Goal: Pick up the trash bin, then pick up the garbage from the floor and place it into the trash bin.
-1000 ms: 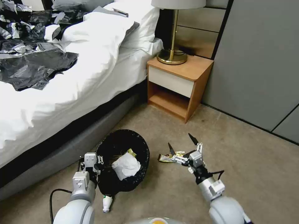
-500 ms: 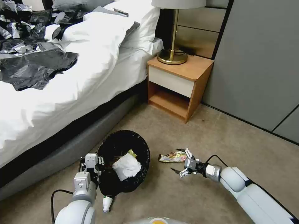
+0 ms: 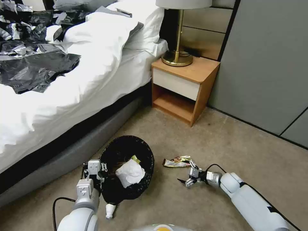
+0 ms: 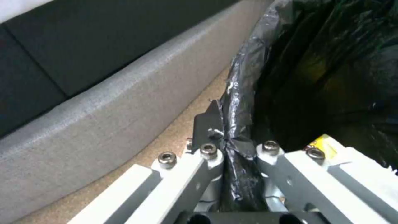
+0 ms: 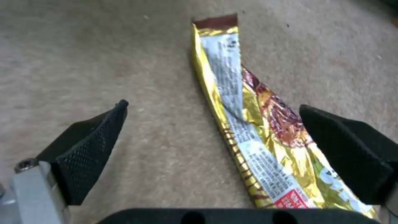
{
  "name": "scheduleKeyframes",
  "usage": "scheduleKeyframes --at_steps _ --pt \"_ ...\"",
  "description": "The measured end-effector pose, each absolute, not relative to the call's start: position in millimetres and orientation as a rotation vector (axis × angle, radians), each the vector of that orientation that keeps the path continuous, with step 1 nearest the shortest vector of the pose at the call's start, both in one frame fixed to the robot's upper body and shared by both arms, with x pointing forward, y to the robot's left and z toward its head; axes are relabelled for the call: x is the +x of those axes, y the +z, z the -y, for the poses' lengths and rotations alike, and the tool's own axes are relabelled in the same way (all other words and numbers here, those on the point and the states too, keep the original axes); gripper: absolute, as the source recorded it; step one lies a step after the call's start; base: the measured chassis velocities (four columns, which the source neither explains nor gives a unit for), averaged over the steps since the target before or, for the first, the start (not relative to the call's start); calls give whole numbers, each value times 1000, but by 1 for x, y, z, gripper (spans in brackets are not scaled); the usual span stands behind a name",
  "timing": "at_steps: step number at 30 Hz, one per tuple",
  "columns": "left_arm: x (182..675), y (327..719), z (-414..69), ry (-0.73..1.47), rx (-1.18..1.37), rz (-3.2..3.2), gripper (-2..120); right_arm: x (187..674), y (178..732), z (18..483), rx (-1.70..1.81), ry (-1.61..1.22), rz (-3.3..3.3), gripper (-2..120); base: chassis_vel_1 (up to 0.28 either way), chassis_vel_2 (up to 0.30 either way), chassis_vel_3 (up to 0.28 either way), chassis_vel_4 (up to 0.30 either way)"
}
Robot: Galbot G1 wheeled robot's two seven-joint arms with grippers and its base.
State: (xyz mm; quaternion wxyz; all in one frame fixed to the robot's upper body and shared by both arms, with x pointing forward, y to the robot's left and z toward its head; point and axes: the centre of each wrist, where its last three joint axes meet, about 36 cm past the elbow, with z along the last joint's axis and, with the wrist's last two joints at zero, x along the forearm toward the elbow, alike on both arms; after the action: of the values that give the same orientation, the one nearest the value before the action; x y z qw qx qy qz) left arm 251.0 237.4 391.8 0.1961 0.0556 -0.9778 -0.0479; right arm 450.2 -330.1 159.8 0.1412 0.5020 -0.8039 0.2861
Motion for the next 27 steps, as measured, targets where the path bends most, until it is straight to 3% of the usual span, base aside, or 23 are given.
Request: scheduleKeyframes --at_steps 13,19,21,23,27 --pt "247 390 -237 -139 157 2735 1 487 149 316 1385 828 2366 99 0 0 0 0" --pt "244 389 -237 -141 159 2731 1 491 135 308 1373 806 2359 75 0 0 0 0" --pt "244 390 -237 -142 160 2731 1 490 133 308 1369 801 2358 73 0 0 0 0" --pt "243 390 -237 -143 161 2732 1 488 128 305 1356 772 2358 61 0 0 0 0" --pt "243 390 -237 -141 161 2734 1 486 124 302 1348 750 2360 47 0 0 0 0"
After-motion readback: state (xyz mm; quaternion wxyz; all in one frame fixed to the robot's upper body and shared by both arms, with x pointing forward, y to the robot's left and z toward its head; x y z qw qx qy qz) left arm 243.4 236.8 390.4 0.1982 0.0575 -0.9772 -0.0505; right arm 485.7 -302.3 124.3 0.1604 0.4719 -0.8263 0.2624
